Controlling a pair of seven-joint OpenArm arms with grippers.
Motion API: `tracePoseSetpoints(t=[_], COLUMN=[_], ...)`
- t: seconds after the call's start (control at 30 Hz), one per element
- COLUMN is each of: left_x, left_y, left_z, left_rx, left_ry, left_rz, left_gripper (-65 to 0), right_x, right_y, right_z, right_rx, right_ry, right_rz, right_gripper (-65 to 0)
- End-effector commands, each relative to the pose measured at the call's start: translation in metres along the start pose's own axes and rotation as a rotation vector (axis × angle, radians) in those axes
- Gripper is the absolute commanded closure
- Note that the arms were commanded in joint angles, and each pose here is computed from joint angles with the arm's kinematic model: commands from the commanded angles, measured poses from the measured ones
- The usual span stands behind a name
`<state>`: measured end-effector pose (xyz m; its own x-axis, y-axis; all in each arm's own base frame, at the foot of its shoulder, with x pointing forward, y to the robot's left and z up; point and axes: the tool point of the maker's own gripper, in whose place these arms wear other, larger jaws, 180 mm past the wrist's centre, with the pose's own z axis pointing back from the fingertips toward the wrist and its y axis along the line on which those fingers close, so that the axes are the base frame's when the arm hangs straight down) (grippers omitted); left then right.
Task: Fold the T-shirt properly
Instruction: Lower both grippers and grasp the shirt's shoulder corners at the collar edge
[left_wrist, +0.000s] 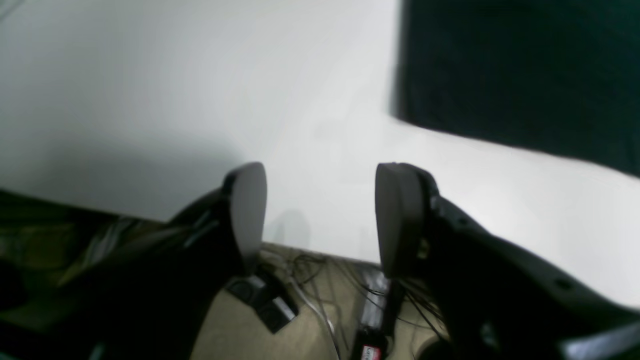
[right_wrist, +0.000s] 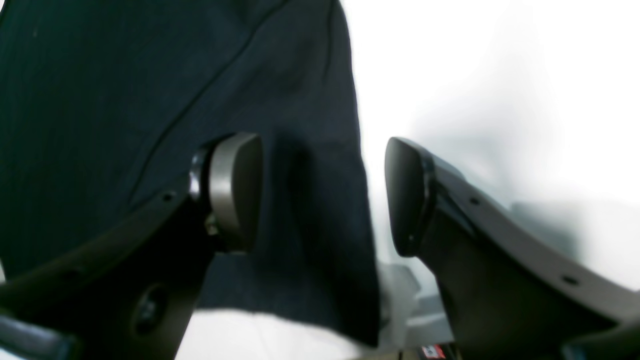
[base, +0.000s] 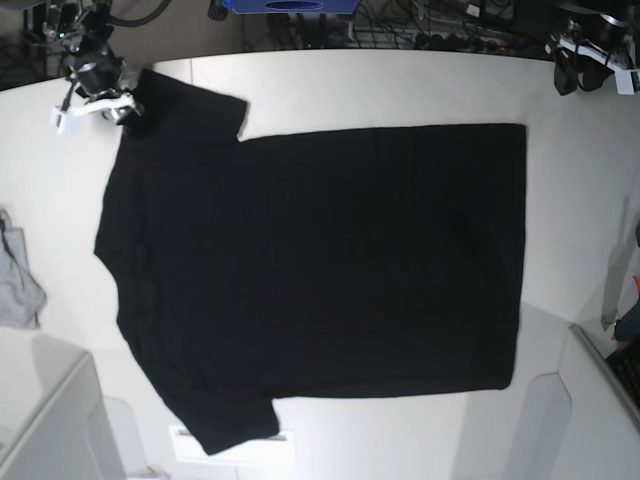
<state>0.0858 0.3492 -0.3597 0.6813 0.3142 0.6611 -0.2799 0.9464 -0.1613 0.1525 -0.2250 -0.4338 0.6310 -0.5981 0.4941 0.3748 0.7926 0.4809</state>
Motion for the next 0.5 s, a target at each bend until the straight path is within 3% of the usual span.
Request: tracePoseSetpoints(t=[0.0, 0.1, 0.17, 0.23, 0.4, 0.47], left_x=[0.008, 0.014, 0.017, 0.014, 0.006, 0.003], left_y=[0.001, -0.004, -0.009, -0.017, -0.042, -0.054], left_z=[0.003, -0.002, -0.007, -0.013, -0.028, -0.038], left_rx=[0.001, -0.008, -0.021, -0.046, -0.122, -0.156], left_ry=[-0.022, -0.04, -0.051, -0.042, -0.014, -0.005], left_rz=[-0.001, 0.01, 0.018, 0.021, 0.018, 0.028], left_gripper=[-33.7, -33.7, -33.6, -33.4, -33.2, -33.7], right_x=[-0.012, -0.018, -0.023, -0.025, -0.032, -0.034], right_y=[0.004, 0.005, 0.001, -0.004, -0.013, -0.016], right_z=[0.001, -0.001, -0.003, -0.005, -0.013, -0.014], right_rx=[0.018, 0.033, 0.025, 0.016, 0.003, -0.002], right_ry=[0.04, 0.058, 0.068, 0.073, 0.095, 0.102], right_rz=[0.007, 0.007, -0.005, -0.017, -0.051, -0.058], right_gripper=[-35.4, -35.1, -31.4, -24.6, 0.0, 0.0])
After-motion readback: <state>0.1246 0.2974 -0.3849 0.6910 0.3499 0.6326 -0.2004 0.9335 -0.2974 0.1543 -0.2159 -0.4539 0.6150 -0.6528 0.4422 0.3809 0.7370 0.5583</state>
